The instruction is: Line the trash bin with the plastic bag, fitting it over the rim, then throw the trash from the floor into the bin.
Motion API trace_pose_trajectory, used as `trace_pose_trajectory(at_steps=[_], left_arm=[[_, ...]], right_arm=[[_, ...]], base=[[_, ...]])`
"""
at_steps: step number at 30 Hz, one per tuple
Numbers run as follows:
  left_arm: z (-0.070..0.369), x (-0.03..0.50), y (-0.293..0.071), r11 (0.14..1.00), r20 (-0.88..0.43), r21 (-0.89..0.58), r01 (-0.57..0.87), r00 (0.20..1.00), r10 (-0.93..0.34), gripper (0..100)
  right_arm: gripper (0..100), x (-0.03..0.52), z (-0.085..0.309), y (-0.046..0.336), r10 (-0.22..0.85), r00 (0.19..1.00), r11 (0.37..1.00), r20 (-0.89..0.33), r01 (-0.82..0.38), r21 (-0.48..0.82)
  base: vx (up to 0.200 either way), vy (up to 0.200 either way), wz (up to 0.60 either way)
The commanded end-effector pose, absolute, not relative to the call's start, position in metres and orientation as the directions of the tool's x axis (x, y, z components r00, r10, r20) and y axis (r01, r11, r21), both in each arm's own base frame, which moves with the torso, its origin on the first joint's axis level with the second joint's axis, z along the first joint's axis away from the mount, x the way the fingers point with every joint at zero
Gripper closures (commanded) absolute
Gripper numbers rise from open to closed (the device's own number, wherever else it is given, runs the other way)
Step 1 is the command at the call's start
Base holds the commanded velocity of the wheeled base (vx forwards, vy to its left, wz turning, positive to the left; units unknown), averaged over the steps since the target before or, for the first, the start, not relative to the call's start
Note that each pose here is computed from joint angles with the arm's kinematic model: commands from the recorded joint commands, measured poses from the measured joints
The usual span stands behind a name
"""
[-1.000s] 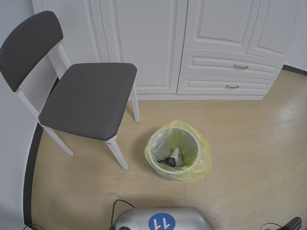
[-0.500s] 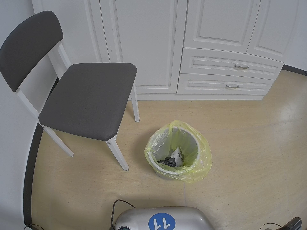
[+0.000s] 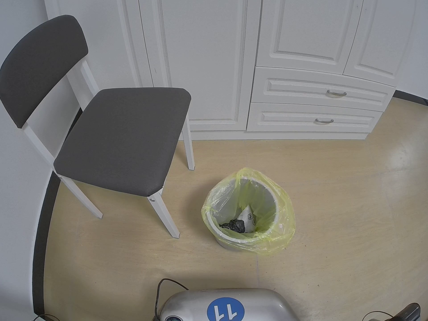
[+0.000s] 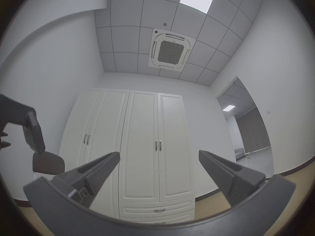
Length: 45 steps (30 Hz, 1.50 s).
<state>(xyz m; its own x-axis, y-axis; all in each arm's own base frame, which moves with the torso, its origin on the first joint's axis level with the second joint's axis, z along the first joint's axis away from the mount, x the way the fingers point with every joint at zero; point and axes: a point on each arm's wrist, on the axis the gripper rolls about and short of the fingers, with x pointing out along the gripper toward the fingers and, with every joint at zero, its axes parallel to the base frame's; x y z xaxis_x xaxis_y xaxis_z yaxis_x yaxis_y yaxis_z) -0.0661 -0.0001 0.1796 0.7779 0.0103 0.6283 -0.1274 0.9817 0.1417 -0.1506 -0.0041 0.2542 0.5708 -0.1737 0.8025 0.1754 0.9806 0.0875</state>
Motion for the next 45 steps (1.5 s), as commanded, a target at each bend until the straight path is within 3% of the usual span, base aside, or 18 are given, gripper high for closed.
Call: trace_pose_trajectory(at_steps=[1, 11, 20, 27, 31, 45], left_arm=[[0.131, -0.039, 0.0, 0.98, 0.505, 0.166, -0.112, 0.863, 0.013, 0], [0.098, -0.025, 0.0, 0.995, 0.219, 0.089, -0.04, 0.976, 0.02, 0], [0.081, -0.023, 0.0, 0.998, 0.058, 0.049, -0.029, 0.998, 0.026, 0], [0.08, -0.023, 0.001, 0.999, 0.04, -0.023, -0.044, 0.998, 0.044, 0], [0.075, -0.023, 0.0, 1.0, -0.006, -0.029, -0.008, 1.0, 0.008, 0], [0.075, -0.023, 0.0, 1.0, 0.0, -0.009, -0.002, 1.0, 0.002, 0]], right_arm=[[0, -0.117, 0.228, -0.004, -0.176, 0.601, 0.98, 0.78, 0.181, 0.082], [0, -0.086, 0.2, -0.005, -0.201, 0.673, 0.975, 0.712, 0.205, 0.081], [0, -0.072, 0.183, -0.005, -0.203, 0.727, 0.975, 0.657, 0.214, 0.064], [0, -0.057, 0.163, -0.004, -0.167, 0.8, 0.982, 0.576, 0.19, 0.021], [0, -0.049, 0.149, -0.003, -0.142, 0.879, 0.986, 0.456, 0.169, -0.017], [0, -0.025, 0.097, -0.002, -0.083, 0.974, 0.992, 0.212, 0.1, -0.073]], base=[[0.0, 0.0, 0.0], [0.0, 0.0, 0.0], [0.0, 0.0, 0.0], [0.0, 0.0, 0.0], [0.0, 0.0, 0.0], [0.0, 0.0, 0.0]])
